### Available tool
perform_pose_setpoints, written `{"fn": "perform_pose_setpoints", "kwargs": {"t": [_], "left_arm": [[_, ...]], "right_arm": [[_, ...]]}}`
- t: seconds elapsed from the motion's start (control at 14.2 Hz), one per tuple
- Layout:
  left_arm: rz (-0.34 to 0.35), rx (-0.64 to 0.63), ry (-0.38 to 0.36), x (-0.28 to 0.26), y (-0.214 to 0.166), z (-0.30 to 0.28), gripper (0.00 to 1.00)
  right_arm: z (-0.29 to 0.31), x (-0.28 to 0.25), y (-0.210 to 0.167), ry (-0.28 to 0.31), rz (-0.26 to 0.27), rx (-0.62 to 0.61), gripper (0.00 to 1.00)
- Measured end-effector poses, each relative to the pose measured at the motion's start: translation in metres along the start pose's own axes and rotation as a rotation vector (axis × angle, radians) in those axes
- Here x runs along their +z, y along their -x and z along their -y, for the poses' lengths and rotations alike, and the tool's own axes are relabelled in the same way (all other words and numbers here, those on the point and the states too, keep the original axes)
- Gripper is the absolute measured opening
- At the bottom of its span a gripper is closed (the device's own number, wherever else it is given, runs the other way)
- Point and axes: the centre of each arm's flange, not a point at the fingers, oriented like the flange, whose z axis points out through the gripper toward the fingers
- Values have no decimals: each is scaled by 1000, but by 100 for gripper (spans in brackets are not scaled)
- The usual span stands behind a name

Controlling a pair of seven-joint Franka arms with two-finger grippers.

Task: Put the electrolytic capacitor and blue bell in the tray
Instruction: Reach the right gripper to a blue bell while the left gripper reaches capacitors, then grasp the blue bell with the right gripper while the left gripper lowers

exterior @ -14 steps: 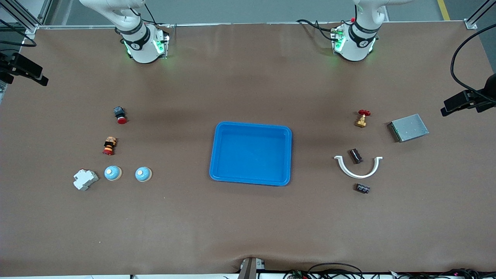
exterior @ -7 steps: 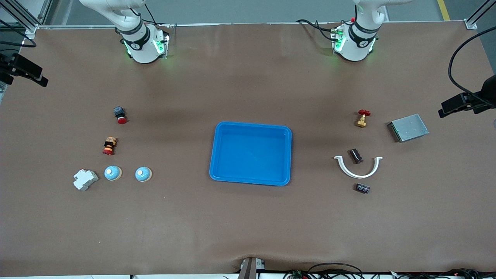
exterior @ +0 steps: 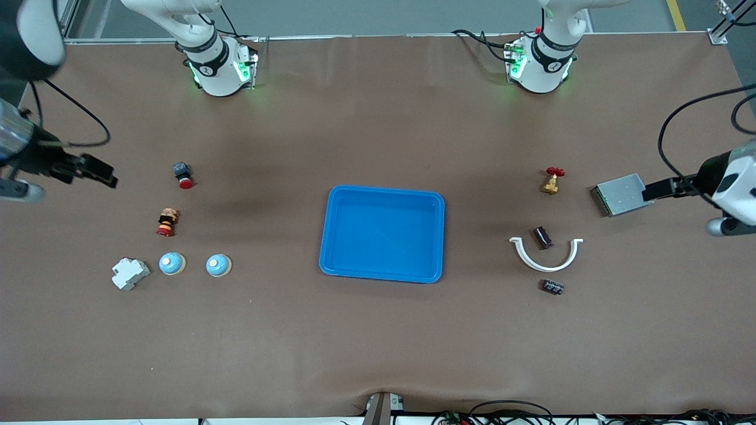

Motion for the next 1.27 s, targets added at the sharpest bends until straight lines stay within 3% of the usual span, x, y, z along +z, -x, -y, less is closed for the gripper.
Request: {"fn": "perform_pose_setpoints", "kwargs": {"t": [0.21,0.49,0.92,1.06,1.27], "left_arm": [[11,-32,5,30,-22,19,100],[5,-39,7,51,-38,23,100],[-20,-41,9,69,-53,24,100],[-32,-44,10,71,-57,23,100],[-54,-152,14,84,-67,21,100]], "right_arm": [[-13,79,-28,9,26,27,100],[-29,155,-55,18,17,51,100],[-30,209,-79,24,17,52,100],[-30,228,-88,26,-4,51,100],[-30,261,-93,29,-22,49,100]]}}
